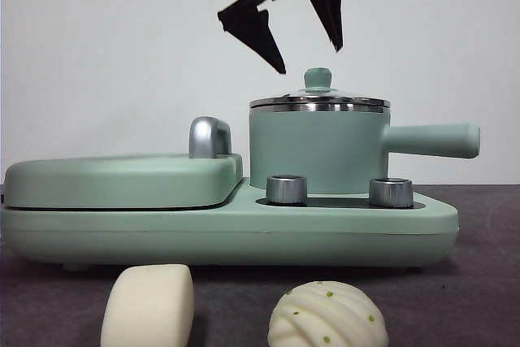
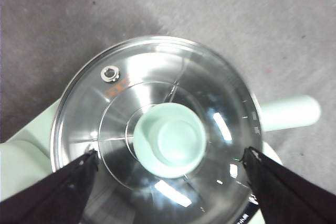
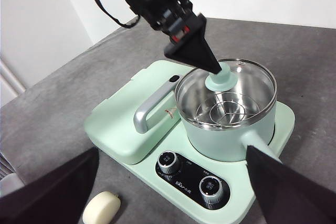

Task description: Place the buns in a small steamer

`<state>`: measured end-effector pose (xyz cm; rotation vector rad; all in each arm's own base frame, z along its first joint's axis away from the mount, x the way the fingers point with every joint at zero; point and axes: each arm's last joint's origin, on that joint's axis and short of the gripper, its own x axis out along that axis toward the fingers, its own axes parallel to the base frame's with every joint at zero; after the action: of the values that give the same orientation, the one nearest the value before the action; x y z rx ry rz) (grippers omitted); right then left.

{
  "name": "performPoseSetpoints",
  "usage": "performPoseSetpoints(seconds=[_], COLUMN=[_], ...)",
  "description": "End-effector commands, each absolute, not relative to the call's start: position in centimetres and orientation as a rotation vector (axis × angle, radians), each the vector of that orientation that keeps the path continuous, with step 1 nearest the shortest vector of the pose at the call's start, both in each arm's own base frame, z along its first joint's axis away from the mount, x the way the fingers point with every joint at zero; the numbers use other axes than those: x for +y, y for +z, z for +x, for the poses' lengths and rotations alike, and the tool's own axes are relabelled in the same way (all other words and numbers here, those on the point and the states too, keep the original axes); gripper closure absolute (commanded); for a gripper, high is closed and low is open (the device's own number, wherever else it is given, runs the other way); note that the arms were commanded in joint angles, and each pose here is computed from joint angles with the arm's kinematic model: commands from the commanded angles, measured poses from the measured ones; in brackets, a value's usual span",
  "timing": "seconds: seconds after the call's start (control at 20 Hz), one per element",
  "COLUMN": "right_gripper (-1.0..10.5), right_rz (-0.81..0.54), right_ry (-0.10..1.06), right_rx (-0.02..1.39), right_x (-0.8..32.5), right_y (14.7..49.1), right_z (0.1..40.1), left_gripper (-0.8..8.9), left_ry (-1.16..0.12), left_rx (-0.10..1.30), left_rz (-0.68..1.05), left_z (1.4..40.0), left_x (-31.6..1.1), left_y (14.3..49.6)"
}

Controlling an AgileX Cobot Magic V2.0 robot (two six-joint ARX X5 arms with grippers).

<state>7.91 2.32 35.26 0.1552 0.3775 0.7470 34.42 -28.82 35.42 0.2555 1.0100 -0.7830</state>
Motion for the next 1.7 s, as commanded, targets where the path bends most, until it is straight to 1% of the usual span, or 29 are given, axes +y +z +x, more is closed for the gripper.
performPoseSetpoints(seconds=[0.05,0.15,0.25,0.35,0.4,0.55,0.65,0.75,0.8,0.95,1.05,1.2,1.3,1.35,1.55,1.7], right_gripper=[5.0,5.0,5.0,5.0,5.0,5.0,5.0,5.0,5.0,5.0,5.0,5.0,5.0,5.0,5.0,5.0], right_rz=[0.161,0.161,0.161,0.161,0.161,0.161,0.161,0.161,0.161,0.161,0.161,0.161,0.161,0.161,0.162,0.163], right_ry=[0.748,0.748,0.748,0.748,0.748,0.748,0.748,0.748,0.748,0.748,0.748,0.748,0.748,0.748,0.748,0.748], right_rx=[0.369,0.369,0.370,0.370,0.369,0.369,0.369,0.369,0.369,0.369,0.370,0.370,0.369,0.370,0.372,0.376], right_x=[2.3,2.3,2.3,2.3,2.3,2.3,2.3,2.3,2.3,2.3,2.3,2.3,2.3,2.3,2.3,2.3], right_y=[35.6,35.6,35.6,35.6,35.6,35.6,35.6,35.6,35.6,35.6,35.6,35.6,35.6,35.6,35.6,35.6], right_z=[7.9,7.9,7.9,7.9,7.9,7.9,7.9,7.9,7.9,7.9,7.9,7.9,7.9,7.9,7.9,7.9], left_gripper=[3.86,3.91,4.51,4.58,4.85,4.86,5.16,5.17,5.38,5.48,6.21,6.43,7.13,7.25,7.25,7.26], left_ry=[-0.799,-0.801,-0.804,-0.808,-0.808,-0.814,-0.821,-0.820,-0.820,-0.821,-0.821,-0.825,-0.835,-0.841,-0.842,-0.842], left_rx=[1.004,1.012,1.010,1.001,1.000,0.997,0.995,1.000,1.003,1.009,1.012,1.017,1.009,1.004,1.009,0.991], left_rz=[0.280,0.286,0.291,0.292,0.291,0.296,0.302,0.303,0.304,0.306,0.308,0.313,0.328,0.334,0.337,0.327], left_z=[34.7,34.9,34.9,34.9,34.9,34.8,34.7,34.7,34.7,34.8,34.8,34.8,34.8,34.7,34.6,34.3], left_x=[-29.9,-30.1,-30.2,-30.3,-30.3,-30.5,-30.7,-30.7,-30.8,-30.9,-31.0,-31.2,-31.3,-31.4,-31.4,-31.1], left_y=[34.6,34.2,34.1,34.1,34.1,34.1,34.0,33.9,33.8,33.5,33.4,33.1,33.1,33.1,33.2,34.3])
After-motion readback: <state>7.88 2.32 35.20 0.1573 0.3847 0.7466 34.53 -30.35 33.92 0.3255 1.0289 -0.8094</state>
